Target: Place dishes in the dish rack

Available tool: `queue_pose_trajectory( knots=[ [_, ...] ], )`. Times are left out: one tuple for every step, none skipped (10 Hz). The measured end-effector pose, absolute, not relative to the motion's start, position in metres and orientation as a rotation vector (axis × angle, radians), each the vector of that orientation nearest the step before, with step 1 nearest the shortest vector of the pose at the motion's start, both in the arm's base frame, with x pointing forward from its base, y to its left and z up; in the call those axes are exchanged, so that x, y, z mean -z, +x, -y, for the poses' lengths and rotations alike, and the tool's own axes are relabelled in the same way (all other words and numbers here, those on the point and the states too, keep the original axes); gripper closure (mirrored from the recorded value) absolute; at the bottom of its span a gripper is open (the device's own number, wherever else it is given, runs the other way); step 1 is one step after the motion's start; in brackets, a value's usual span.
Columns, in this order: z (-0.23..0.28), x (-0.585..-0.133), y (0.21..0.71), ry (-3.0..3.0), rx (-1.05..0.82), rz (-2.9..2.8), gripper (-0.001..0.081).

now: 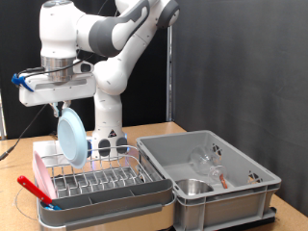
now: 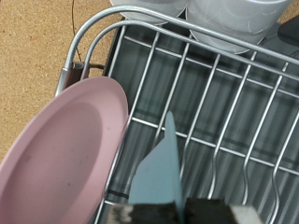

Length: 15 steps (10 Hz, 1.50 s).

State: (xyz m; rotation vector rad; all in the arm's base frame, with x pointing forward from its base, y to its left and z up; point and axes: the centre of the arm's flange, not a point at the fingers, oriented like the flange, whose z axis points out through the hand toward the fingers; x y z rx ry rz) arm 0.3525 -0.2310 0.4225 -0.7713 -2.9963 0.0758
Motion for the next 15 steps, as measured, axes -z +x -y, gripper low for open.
queue_pose_trajectory(
  knots=[
    [0.233,-0.422,0.351,-0.791,-0.072,2.988,0.0789],
    [0.234,-0.421,0.349,-0.802,-0.069,2.971,0.0789],
    [0.234,-0.418,0.347,-0.813,-0.060,2.939,0.0789],
    [0.234,-0.416,0.346,-0.833,-0.056,2.904,0.0789],
    [0.236,-0.413,0.345,-0.847,-0.066,2.881,0.0789],
    [0.239,-0.409,0.346,-0.871,-0.076,2.869,0.0789],
    [0.241,-0.406,0.348,-0.892,-0.081,2.863,0.0789],
    [0.244,-0.402,0.349,-0.916,-0.082,2.859,0.0789],
    [0.246,-0.398,0.352,-0.931,-0.079,2.856,0.0789],
    [0.249,-0.394,0.353,-0.944,-0.077,2.849,0.0789],
    [0.252,-0.390,0.355,-0.956,-0.077,2.841,0.0789],
    [0.254,-0.385,0.357,-0.960,-0.082,2.830,0.0789],
    [0.255,-0.380,0.358,-0.959,-0.087,2.819,0.0789],
    [0.256,-0.374,0.359,-0.957,-0.086,2.812,0.0789],
    [0.256,-0.370,0.360,-0.959,-0.088,2.805,0.0789]
  ],
)
